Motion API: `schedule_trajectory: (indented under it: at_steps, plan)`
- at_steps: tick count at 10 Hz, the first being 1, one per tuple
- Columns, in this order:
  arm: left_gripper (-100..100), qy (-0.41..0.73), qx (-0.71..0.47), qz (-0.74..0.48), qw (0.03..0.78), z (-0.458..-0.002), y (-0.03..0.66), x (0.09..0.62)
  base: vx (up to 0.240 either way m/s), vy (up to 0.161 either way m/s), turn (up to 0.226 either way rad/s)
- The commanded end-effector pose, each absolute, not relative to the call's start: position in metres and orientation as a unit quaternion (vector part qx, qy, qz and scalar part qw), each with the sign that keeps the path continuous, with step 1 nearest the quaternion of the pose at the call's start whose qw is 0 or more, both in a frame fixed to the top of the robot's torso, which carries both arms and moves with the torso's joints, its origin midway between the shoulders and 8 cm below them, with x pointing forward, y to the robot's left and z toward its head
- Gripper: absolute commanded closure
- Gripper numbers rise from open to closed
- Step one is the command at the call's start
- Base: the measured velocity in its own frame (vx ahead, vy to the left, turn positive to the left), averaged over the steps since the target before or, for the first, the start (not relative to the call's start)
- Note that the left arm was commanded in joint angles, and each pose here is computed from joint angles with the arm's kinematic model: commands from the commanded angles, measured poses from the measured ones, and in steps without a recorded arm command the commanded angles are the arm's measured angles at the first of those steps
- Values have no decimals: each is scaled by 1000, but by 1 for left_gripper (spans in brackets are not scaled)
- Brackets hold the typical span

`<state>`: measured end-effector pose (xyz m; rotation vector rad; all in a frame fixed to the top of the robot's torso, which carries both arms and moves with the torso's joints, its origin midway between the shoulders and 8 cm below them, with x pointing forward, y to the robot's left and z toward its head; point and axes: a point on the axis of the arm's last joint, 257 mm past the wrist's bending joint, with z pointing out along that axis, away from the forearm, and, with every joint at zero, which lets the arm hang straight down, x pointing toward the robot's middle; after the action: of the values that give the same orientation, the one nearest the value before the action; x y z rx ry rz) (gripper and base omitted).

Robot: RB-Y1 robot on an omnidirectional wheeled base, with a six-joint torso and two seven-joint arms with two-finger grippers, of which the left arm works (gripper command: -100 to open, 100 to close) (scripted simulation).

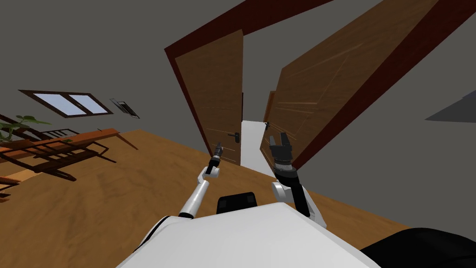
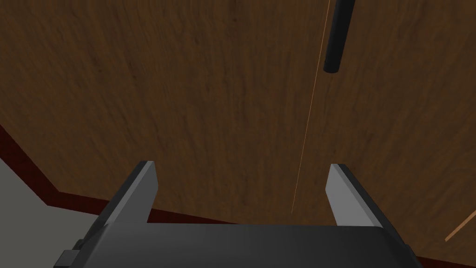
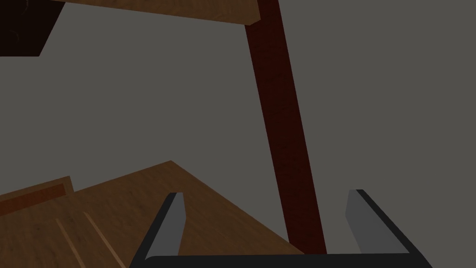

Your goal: Push the door open

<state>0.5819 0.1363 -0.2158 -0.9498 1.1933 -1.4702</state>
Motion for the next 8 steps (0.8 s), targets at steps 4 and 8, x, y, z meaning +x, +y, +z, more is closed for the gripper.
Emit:
schedule_trajectory:
  at_steps: [4, 8]
  plan:
    - [-100, 514, -396, -600, 469, -237, 115, 593, 77, 43, -70]
    - [-100, 530, -400, -594, 454, -253, 101, 598, 63, 34, -49]
